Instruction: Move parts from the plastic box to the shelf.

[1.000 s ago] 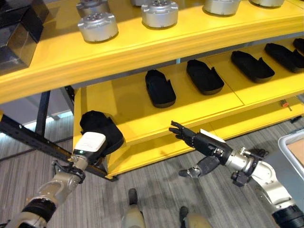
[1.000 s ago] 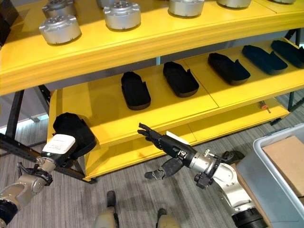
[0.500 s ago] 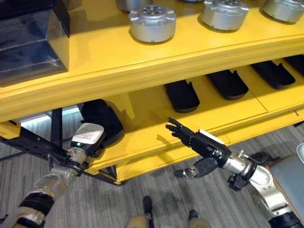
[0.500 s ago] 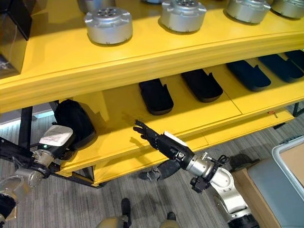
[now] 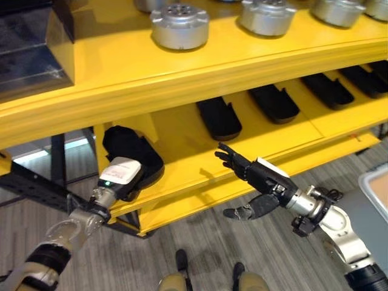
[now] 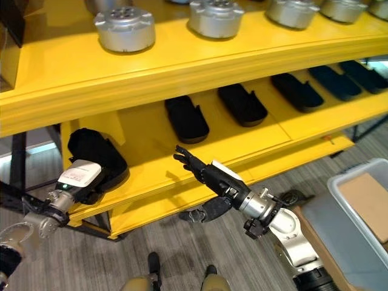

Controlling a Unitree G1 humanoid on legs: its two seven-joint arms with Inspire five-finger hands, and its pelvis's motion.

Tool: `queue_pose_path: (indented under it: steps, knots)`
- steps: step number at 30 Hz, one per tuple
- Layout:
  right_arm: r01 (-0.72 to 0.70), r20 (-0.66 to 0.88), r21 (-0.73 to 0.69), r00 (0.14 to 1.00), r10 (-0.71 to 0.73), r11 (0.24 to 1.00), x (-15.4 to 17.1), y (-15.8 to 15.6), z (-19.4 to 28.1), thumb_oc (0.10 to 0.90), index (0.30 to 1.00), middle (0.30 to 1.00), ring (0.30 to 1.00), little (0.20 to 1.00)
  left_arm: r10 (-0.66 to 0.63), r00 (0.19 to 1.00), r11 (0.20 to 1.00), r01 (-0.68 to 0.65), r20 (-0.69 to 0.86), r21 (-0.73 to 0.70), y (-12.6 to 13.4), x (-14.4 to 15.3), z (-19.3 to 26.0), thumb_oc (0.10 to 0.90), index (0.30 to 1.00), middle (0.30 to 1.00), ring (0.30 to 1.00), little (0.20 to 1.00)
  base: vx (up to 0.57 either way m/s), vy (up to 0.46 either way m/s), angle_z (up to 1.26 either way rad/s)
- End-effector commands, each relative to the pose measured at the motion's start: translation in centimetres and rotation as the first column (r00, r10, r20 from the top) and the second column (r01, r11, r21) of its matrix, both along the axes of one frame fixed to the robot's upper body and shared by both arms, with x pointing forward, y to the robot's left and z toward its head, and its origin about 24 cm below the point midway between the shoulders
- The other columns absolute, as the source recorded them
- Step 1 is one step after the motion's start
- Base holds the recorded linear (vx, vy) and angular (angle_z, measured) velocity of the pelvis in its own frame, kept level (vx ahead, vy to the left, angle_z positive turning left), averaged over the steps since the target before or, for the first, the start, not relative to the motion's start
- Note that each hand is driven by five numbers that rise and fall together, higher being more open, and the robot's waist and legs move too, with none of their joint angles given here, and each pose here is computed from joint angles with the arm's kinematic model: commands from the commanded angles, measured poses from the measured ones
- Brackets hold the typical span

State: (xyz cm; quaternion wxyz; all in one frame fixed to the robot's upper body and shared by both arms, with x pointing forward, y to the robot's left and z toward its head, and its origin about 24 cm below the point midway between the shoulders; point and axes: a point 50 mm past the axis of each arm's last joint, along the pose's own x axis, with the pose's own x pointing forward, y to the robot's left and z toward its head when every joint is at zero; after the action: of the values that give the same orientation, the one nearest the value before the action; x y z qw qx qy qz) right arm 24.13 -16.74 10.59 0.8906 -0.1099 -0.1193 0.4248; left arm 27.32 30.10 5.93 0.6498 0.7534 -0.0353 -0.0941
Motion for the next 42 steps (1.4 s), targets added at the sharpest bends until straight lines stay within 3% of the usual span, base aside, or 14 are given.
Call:
queue_pose_path:
  steps: [1, 18, 26, 42]
  knots:
    - [-0.08, 0.196, 0.07, 0.979, 0.065, 0.994, 0.5, 1.0, 4.0, 0.9, 1.0, 1.0, 1.0, 1.0, -0.019, 0.974, 0.998, 0.031, 0.225, -0.052, -0.6, 2.6, 4.5, 0.4, 0.3, 0.3, 0.3, 0.3, -0.02, -0.086, -0.2]
    - [-0.06, 0.15, 0.043, 0.987, 0.053, 0.997, 0.3, 0.4, 3.2, 0.9, 1.0, 1.0, 1.0, 1.0, -0.046, 0.984, 0.998, 0.051, 0.174, -0.022, -1.9, 2.8, 2.5, 0.4, 0.3, 0.3, 0.3, 0.3, 0.06, -0.006, -0.04]
    - [-0.008, 0.136, 0.014, 0.991, 0.006, 1.0, 0.5, -0.6, 3.0, 0.9, 1.0, 1.0, 1.0, 1.0, -0.054, 0.992, 0.995, 0.045, 0.115, 0.085, -0.6, 3.2, 2.8, 0.4, 0.3, 0.3, 0.3, 0.3, 0.02, 0.068, -0.02]
    - [0.029, 0.219, -0.049, 0.976, -0.017, 0.998, 1.5, -1.2, 5.3, 0.9, 1.0, 1.0, 1.0, 1.0, 0.085, 0.995, 0.972, -0.096, 0.059, 0.214, 2.9, 4.5, 3.6, 0.4, 0.3, 0.3, 0.3, 0.3, -0.06, 0.073, -0.08]
